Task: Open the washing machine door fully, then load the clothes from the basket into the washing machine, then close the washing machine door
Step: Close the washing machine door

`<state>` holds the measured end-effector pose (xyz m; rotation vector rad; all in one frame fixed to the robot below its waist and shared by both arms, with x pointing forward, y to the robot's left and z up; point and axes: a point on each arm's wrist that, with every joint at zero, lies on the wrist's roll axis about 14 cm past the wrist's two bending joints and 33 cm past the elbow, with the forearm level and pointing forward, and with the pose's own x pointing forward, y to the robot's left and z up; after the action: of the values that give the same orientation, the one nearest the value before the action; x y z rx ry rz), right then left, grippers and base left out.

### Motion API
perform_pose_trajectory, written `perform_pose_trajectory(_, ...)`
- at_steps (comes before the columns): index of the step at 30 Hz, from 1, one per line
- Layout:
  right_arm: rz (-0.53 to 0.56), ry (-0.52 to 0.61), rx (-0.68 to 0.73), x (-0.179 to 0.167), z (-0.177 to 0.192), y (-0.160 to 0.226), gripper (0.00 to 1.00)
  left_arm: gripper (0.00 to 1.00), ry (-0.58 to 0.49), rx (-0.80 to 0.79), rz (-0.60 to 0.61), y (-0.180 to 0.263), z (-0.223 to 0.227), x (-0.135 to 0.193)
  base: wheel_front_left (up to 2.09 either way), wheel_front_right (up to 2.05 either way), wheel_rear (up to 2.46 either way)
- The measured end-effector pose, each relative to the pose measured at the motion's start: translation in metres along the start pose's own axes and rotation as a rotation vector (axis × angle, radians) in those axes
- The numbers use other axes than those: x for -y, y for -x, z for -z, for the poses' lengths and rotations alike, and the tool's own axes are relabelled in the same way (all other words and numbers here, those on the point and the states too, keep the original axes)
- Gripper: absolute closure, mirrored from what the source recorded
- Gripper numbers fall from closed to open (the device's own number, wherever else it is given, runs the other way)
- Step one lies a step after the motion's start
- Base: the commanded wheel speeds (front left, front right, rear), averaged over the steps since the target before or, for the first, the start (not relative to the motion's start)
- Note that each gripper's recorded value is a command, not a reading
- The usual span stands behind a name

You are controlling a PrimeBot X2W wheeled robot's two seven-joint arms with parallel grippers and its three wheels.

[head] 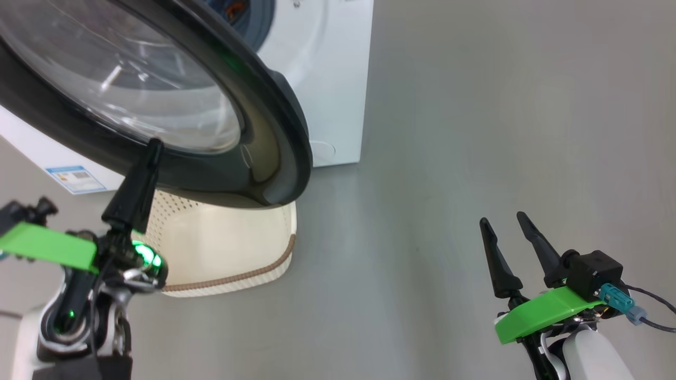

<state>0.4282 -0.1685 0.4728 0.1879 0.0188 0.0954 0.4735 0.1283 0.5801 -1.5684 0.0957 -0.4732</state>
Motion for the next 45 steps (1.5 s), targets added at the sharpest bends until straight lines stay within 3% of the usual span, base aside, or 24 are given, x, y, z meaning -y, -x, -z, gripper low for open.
perform_pose_trajectory(3,-0.009,0.006,0.019,-0.002,-0.008,0.001,0.00,1.00,-0.018,0.044,-0.010,0.012,-0.005,0.002,0.00,0.00,0.00)
perform_pose_trajectory(4,-0.011,0.007,0.024,-0.003,-0.010,0.001,0.00,0.93,-0.027,0.063,-0.013,0.015,-0.008,0.002,0.00,0.00,0.00)
perform_pose_trajectory(5,-0.014,0.008,0.026,-0.003,-0.011,0.001,0.00,0.71,-0.039,0.078,-0.013,0.018,-0.011,0.004,0.00,0.00,0.00)
perform_pose_trajectory(8,-0.014,0.007,0.016,-0.004,-0.008,0.006,0.00,0.49,-0.072,0.104,-0.007,0.023,-0.014,0.010,0.00,0.00,0.00)
perform_pose_trajectory(9,-0.014,0.007,0.016,-0.004,-0.007,0.007,0.00,0.31,-0.084,0.112,-0.006,0.024,-0.015,0.011,0.00,0.00,0.00)
perform_pose_trajectory(10,-0.015,0.008,0.017,-0.004,-0.008,0.007,0.00,0.21,-0.098,0.120,-0.009,0.026,-0.016,0.012,0.00,0.00,0.00)
perform_pose_trajectory(13,-0.016,0.008,0.017,-0.005,-0.008,0.009,0.00,0.00,-0.133,0.147,-0.022,0.032,-0.019,0.012,0.00,0.00,0.00)
perform_pose_trajectory(17,-0.020,0.010,0.022,-0.006,-0.010,0.010,0.00,0.00,-0.211,0.180,-0.030,0.037,-0.025,0.016,0.00,0.00,0.00)
perform_pose_trajectory(24,-0.028,0.013,0.034,-0.009,-0.015,0.011,0.00,0.00,-0.450,0.220,-0.070,0.049,-0.030,0.017,0.00,0.00,0.00)
perform_pose_trajectory(32,-0.032,0.016,0.030,-0.010,-0.013,0.014,0.00,0.00,-0.877,0.226,-0.116,0.066,-0.035,0.002,0.00,0.00,0.00)
perform_pose_trajectory(41,-0.035,0.016,0.034,-0.011,-0.015,0.015,0.00,0.00,-1.247,0.188,-0.201,0.077,-0.048,-0.015,0.00,0.00,0.00)
perform_pose_trajectory(45,-0.036,0.022,0.037,-0.011,-0.016,0.015,0.00,0.00,-1.352,0.199,-0.231,0.084,-0.056,-0.015,0.00,0.00,0.00)
